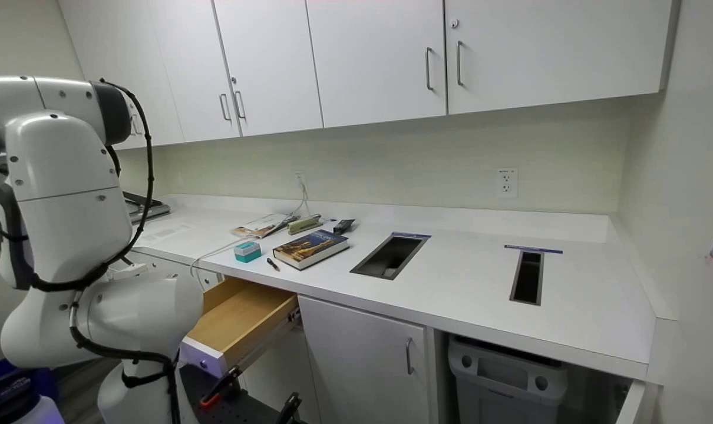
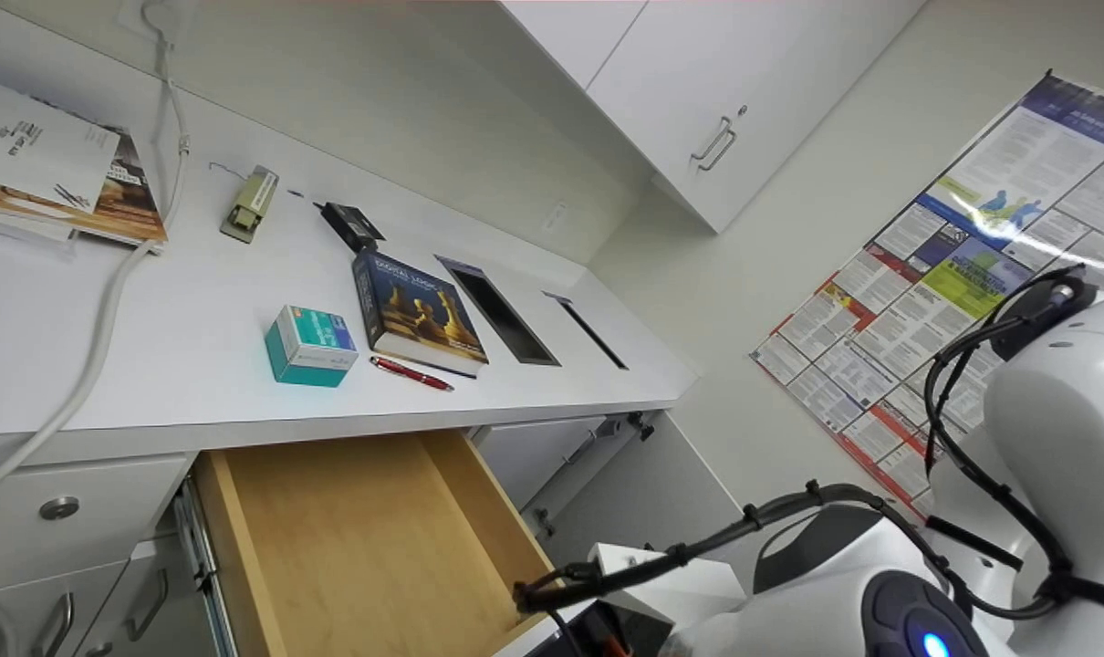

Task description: Remove the pen from the drawer and close it

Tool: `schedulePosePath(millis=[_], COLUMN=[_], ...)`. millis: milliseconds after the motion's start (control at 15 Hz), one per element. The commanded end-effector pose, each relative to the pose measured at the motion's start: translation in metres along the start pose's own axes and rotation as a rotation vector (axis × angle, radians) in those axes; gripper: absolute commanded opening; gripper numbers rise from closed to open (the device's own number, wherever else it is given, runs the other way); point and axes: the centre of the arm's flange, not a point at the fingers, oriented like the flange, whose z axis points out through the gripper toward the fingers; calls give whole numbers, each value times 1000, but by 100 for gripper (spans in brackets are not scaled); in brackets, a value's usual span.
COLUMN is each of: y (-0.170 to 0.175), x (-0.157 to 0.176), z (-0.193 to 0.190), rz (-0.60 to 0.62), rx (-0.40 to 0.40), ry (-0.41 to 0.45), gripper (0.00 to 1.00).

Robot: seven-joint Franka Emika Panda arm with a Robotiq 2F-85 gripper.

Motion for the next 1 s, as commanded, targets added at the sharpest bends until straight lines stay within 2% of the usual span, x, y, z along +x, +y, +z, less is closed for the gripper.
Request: schedulePosePath(millis=[0,267,333,467,667,733,800,867,933], y=[13,15,11,12,12,12,15,17,18], x=[15,19,18,21,21,21,19,17,16], z=[10,24,18,22,23,23,28,32,35], rz=[-187,-379,-302,-341,-358,-360,-370,-383,-398], rx=[-74,-177,-130,-148,-149,-149,-170,-177,-199], ry=[-42,-122,-102,-119,-121,-121,-115,-124,-130], gripper=[58,27,45,30,27,7,6,0,0])
